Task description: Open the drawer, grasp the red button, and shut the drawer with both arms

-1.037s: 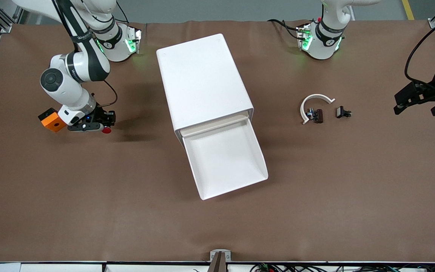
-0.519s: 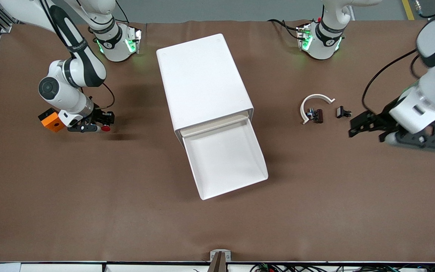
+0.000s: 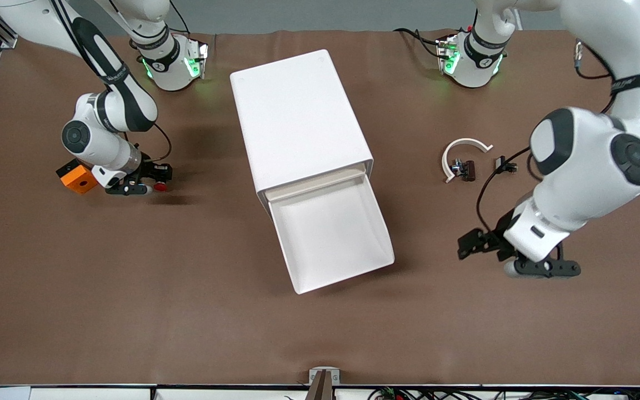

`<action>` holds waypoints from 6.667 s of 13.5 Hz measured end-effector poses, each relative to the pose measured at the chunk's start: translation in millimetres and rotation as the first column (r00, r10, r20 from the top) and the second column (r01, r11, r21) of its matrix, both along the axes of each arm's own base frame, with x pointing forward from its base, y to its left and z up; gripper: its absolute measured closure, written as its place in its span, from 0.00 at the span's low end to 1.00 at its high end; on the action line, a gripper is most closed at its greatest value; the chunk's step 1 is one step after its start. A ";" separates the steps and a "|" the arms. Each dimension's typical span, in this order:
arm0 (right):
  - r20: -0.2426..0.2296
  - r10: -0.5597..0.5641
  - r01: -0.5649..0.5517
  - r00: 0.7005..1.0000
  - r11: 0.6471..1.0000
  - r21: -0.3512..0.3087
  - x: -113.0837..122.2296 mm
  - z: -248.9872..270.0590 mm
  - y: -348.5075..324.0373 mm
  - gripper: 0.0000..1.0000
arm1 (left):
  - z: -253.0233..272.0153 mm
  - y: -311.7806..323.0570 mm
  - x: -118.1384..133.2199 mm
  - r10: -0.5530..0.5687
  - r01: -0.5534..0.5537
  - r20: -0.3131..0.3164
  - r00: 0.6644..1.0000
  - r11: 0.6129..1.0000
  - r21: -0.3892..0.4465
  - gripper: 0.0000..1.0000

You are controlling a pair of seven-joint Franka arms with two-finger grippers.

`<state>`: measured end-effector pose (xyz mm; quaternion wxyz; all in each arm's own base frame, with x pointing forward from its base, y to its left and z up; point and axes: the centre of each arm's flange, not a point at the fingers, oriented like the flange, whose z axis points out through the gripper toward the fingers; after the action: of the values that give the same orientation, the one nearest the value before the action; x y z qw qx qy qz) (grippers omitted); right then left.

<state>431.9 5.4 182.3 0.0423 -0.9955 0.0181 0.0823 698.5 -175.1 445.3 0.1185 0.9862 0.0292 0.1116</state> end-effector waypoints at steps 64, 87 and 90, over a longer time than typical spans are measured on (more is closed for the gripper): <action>-0.062 -0.018 0.010 0.998 0.992 -0.122 124.4 460.7 -20.6 0.00 | -161.5 -326.9 -122.5 0.123 -0.182 -0.271 0.955 0.962 -0.204 0.53; 0.103 -0.027 0.031 0.994 0.999 -0.040 55.3 474.8 -41.4 0.00 | 140.7 181.0 -112.2 -0.027 0.030 -0.047 0.999 0.997 0.073 0.00; 0.138 0.003 0.000 0.990 1.000 -0.024 55.4 484.0 -34.3 0.00 | 179.3 177.7 -129.9 -0.036 0.033 0.014 0.999 0.985 0.169 0.00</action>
<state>487.3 -28.9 666.2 0.0315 -0.9993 0.0152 0.0132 568.6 2.7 624.6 0.0368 0.9921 0.0017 0.1198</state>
